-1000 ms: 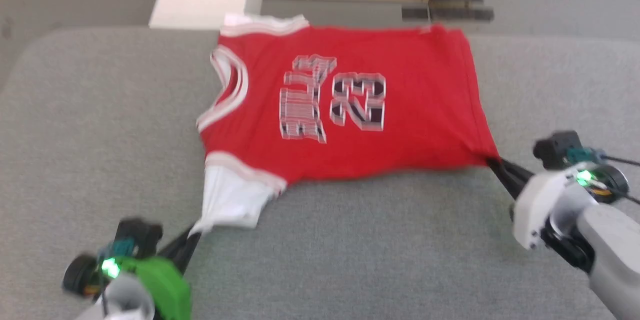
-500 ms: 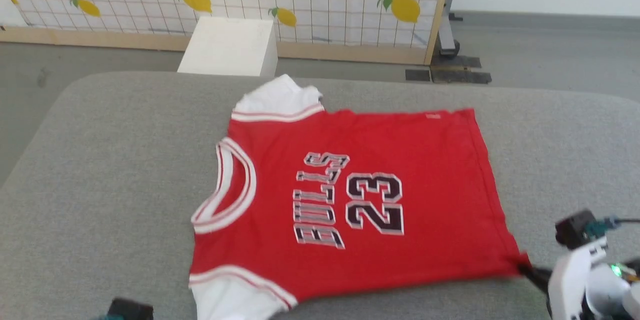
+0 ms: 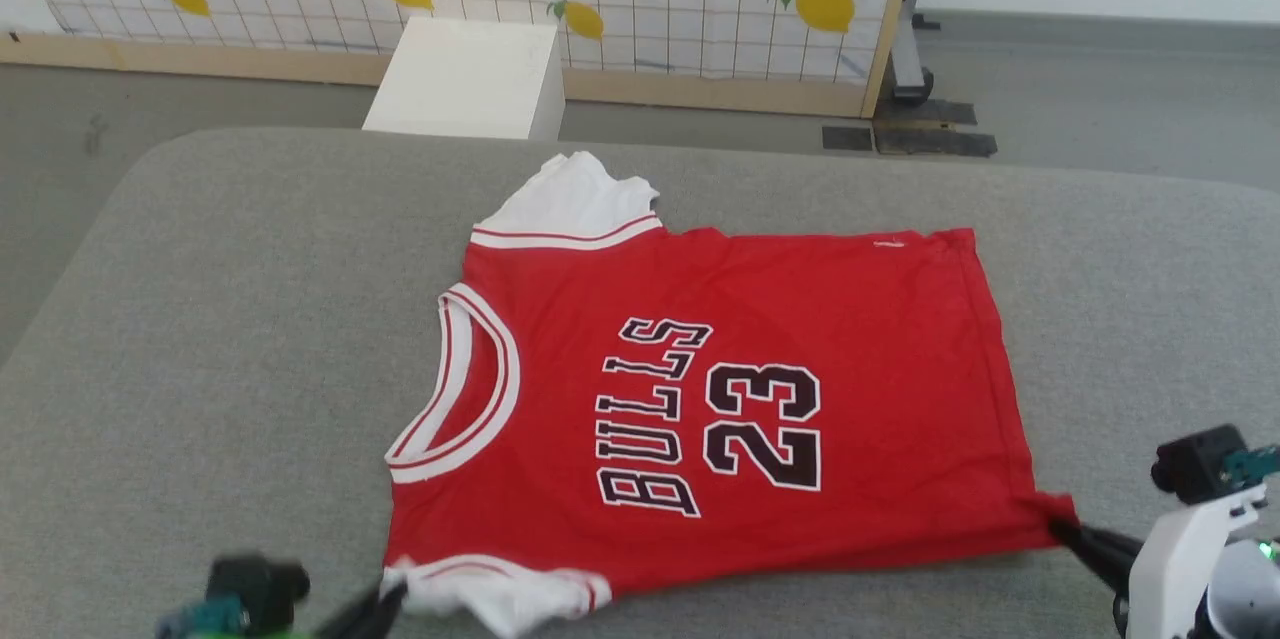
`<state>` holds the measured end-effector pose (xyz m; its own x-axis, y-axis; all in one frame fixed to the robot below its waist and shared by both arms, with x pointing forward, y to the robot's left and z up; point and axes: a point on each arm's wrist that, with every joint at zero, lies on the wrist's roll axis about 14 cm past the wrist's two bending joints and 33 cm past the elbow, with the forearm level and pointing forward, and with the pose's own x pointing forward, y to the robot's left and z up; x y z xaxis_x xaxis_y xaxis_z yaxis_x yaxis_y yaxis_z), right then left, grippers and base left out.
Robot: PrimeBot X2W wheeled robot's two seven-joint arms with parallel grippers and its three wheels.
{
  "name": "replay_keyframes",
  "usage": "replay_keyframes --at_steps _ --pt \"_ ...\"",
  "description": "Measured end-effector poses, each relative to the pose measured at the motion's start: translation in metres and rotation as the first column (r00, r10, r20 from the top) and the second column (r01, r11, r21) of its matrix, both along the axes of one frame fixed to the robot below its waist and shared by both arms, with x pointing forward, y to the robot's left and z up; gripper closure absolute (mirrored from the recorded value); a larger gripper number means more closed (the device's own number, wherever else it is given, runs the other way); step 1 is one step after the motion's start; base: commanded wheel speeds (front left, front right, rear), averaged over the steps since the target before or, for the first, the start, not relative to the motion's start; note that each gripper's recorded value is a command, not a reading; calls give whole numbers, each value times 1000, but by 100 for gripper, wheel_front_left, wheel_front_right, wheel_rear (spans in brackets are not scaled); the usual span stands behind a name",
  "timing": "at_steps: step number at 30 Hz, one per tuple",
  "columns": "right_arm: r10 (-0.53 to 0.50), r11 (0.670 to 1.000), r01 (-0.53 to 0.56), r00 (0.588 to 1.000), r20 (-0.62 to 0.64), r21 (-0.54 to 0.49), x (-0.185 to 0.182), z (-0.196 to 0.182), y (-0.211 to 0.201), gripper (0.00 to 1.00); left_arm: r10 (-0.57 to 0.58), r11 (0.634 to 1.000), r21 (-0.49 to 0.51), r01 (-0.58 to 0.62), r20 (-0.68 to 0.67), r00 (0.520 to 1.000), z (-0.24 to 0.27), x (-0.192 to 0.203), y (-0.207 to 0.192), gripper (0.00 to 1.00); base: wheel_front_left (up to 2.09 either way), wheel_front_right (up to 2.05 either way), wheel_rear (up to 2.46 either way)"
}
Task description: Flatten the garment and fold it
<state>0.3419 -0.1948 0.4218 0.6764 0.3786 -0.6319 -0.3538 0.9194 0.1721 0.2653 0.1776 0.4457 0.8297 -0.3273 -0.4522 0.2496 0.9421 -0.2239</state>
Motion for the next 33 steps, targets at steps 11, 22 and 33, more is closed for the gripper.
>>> replay_keyframes --at_steps 11,22,33 --pt "-29 999 29 998 49 15 34 13 5 100 65 997 -55 -50 299 952 62 93 -6 100 0 0 0" --pt "-42 998 43 999 15 -36 72 -8 7 100 60 996 45 -72 227 972 21 152 5 100 0 0 0" --pt "-58 997 56 998 -34 -59 78 -35 7 54 97 988 108 -108 103 990 -36 164 11 22 0 0 0"
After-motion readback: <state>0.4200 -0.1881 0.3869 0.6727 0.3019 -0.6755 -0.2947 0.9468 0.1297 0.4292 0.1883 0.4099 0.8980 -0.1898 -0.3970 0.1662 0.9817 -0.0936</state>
